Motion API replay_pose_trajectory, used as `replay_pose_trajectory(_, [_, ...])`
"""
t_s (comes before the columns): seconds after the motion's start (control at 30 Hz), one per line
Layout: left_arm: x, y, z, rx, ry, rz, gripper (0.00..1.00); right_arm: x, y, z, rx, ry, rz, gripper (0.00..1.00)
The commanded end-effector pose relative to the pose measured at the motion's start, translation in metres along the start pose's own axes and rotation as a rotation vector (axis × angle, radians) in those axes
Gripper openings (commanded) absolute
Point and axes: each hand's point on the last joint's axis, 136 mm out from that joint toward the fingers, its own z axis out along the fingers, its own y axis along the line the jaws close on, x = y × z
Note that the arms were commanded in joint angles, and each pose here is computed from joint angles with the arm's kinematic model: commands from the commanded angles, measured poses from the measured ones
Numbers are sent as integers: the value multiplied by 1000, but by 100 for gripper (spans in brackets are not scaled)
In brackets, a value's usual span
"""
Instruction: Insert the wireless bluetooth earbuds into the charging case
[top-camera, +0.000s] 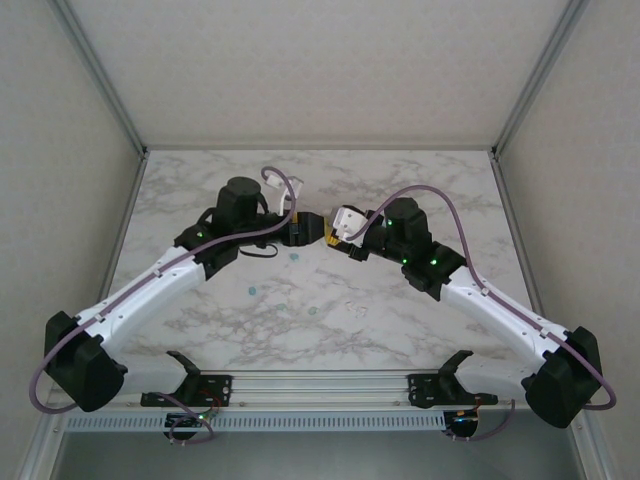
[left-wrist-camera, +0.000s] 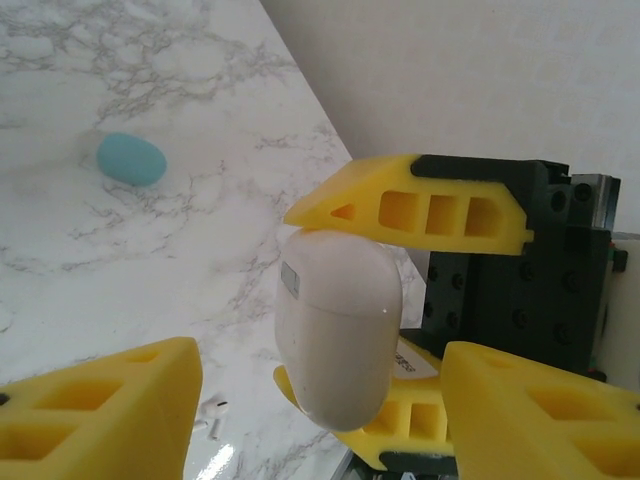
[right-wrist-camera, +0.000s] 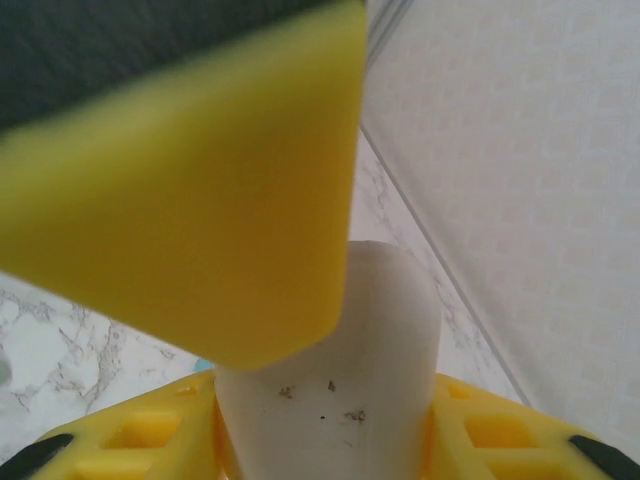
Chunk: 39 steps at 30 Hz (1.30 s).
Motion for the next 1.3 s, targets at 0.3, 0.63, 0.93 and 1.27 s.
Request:
replay_pose_trajectory(0.3, [-4,-15,8,46,25,50,48,-15,-1,0,-3,-61,28,38])
replay_pose_trajectory(0.63, [3,-15,11,53,71,57,36,-14,-2,2,4,-51,39,38])
replay_pose_trajectory(0.93, [6,-14,13,44,94,66,27,-12,-3,2,5,-38,31,39])
replay_pose_trajectory(1.27, [-9,-18,-2,14,-14,128,12,-21,-10,-15,31,-32,110,64])
